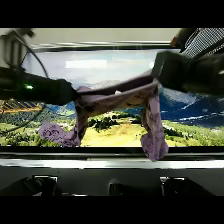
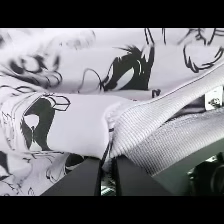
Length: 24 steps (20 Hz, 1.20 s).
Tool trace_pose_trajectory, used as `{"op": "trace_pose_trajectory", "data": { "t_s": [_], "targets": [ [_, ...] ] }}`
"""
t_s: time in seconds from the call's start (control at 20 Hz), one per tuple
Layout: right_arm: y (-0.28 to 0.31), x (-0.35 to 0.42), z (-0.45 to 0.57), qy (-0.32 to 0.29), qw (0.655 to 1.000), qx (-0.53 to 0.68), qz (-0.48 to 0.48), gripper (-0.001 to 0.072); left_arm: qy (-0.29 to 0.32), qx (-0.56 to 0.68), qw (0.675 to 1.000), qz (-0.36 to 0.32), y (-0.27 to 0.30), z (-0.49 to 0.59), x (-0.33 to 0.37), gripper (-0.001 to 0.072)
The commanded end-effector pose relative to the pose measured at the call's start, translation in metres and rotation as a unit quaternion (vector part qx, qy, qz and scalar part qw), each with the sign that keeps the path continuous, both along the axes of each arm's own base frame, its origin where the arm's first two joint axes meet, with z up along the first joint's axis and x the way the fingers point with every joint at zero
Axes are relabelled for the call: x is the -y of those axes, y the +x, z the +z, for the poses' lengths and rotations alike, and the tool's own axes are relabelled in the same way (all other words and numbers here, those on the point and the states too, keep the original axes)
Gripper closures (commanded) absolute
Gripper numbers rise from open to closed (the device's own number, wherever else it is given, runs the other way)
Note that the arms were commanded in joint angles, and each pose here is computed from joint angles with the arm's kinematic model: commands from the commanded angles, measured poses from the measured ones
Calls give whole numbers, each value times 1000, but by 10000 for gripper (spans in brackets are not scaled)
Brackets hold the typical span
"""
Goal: Fold the clothes and pants, and hang the long-sleeved shirts on hangers.
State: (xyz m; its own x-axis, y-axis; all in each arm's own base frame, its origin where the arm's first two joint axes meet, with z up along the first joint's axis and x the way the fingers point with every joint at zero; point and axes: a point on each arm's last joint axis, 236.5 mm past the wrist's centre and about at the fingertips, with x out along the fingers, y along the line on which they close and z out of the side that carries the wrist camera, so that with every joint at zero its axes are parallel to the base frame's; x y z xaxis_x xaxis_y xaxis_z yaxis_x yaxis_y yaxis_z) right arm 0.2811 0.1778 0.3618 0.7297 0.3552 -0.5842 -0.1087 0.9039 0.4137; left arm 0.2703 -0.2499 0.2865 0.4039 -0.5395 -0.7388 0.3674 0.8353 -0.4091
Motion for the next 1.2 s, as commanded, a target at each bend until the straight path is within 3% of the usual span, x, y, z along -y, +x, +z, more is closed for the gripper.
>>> {"op": "trace_pose_trajectory", "data": {
  "t_s": [0.0, 0.3, 0.4, 0.55, 0.75, 1.1, 1.15],
  "targets": [
    [0, -9, 28, 41, 999, 34, 11, 663, -3, 14, 1000, -3, -15, 25, -12, 681],
    [-21, 1, -96, -154, 977, -140, 54, 664, 102, -69, 991, 44, -12, -42, -43, 681],
    [-32, -9, -136, -178, 967, -168, 68, 663, 138, -118, 983, 41, -17, -84, -46, 681],
    [-42, -8, -199, -163, 964, -207, 21, 663, 171, -165, 970, 42, -18, -144, -47, 681],
    [-37, 8, -265, -135, 959, -234, -89, 663, 137, -156, 977, 47, 7, -192, -20, 680],
    [7, -10, -279, -36, 963, -235, -128, 663, 141, -172, 974, 53, 33, -238, -1, 674],
    [9, -8, -277, -28, 962, -240, -123, 663, 136, -168, 975, 56, 36, -237, 0, 631]
  ]
}}
